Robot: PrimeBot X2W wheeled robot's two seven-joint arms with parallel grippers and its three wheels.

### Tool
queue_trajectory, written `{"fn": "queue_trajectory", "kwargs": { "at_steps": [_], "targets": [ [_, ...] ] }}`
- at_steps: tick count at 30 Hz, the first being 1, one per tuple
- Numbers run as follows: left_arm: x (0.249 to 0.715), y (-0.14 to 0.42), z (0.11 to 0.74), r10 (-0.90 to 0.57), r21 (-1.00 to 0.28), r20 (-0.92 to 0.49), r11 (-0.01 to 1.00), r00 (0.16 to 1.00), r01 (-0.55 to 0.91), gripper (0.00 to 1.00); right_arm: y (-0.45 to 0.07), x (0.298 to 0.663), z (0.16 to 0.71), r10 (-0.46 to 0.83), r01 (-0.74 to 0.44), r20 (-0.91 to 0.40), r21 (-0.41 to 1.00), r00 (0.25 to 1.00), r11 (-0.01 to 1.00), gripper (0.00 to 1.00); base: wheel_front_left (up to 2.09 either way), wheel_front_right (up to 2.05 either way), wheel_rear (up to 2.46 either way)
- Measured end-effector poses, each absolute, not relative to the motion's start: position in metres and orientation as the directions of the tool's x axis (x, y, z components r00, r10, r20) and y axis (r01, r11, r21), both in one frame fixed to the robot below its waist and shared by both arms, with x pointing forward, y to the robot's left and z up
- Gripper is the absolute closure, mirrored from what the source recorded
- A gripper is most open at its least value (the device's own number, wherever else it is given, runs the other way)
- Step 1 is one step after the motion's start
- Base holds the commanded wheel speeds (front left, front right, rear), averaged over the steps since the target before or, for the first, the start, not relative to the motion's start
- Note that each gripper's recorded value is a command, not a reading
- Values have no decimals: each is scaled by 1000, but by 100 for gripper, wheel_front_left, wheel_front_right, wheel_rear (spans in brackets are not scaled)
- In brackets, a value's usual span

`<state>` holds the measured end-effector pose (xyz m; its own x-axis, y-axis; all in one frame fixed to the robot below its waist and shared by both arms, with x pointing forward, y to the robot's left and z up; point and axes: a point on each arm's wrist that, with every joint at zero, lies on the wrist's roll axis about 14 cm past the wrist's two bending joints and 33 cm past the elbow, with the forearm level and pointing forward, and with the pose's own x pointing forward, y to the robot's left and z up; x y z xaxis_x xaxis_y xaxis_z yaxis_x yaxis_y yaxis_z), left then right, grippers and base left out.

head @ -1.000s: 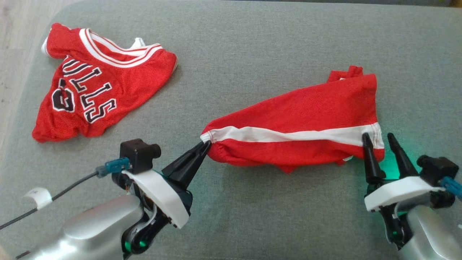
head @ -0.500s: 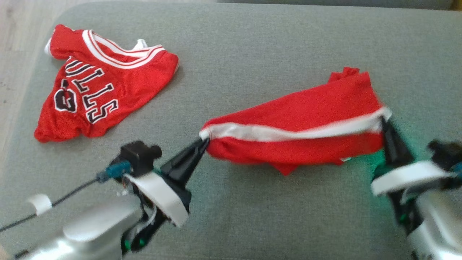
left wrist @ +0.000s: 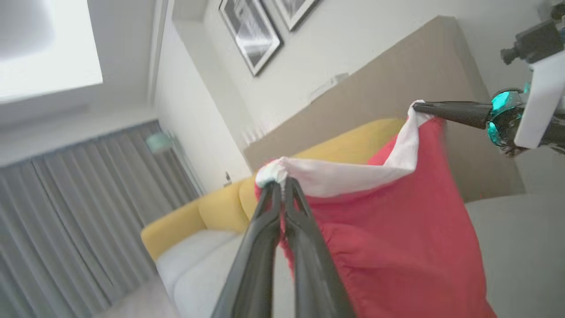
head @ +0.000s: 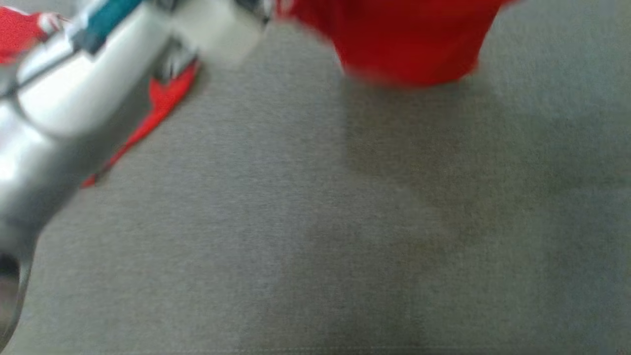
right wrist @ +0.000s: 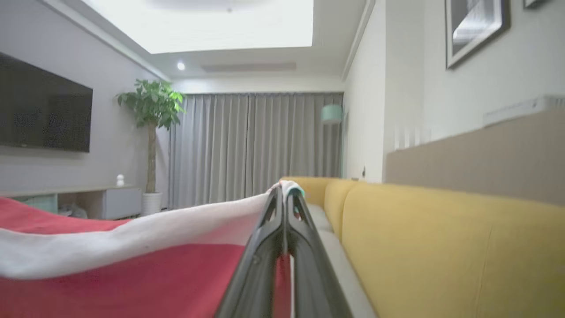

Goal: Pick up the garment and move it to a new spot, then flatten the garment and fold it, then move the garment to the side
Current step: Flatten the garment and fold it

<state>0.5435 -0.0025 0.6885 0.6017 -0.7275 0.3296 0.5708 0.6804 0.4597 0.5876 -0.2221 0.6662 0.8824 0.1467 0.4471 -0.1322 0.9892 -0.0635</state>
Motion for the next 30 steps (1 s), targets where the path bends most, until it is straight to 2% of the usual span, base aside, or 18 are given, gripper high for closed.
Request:
{"fn": "queue_trajectory", "kwargs": {
  "at_steps": [3, 7, 11, 15, 16, 18, 19, 24, 28, 30],
  "targets": [
    [554, -22, 710, -739, 504, 391, 671, 549, 545, 100, -235, 593, 705, 136, -88, 524, -117, 841, 989, 100, 0, 0, 0],
    [562, -37, 695, -761, 512, 384, 646, 522, 566, 100, -244, 594, 703, 142, -70, 515, -158, 846, 985, 100, 0, 0, 0],
    [558, -41, 638, -786, 479, 295, 614, 544, 628, 100, -251, 585, 662, 134, -77, 437, -145, 889, 986, 100, 0, 0, 0],
    [522, -39, 554, -813, 379, 145, 572, 564, 727, 100, -261, 555, 587, 93, -73, 284, -80, 954, 994, 100, 0, 0, 0],
    [522, -39, 554, -813, 379, 145, 572, 564, 727, 100, -261, 555, 587, 93, -73, 284, -80, 954, 994, 100, 0, 0, 0],
    [475, -43, 509, -842, 292, 57, 528, 536, 798, 100, -274, 519, 544, 26, -23, 194, -21, 981, 1000, 100, 0, 0, 0],
    [475, -43, 509, -842, 292, 57, 528, 536, 798, 100, -274, 519, 544, 26, -23, 194, -21, 981, 1000, 100, 0, 0, 0],
    [381, -52, 466, -888, 103, -25, 455, 460, 884, 100, -283, 442, 498, -71, 67, 69, 64, 995, 996, 100, 0, 0, 0],
    [332, -51, 458, -904, 26, -52, 424, 425, 905, 100, -298, 382, 486, -148, 148, -10, 80, 989, 986, 100, 0, 0, 0],
    [320, -51, 461, -911, 19, -49, 409, 409, 913, 100, -306, 363, 492, -177, 178, -16, 64, 984, 982, 100, 0, 0, 0]
  ]
}}
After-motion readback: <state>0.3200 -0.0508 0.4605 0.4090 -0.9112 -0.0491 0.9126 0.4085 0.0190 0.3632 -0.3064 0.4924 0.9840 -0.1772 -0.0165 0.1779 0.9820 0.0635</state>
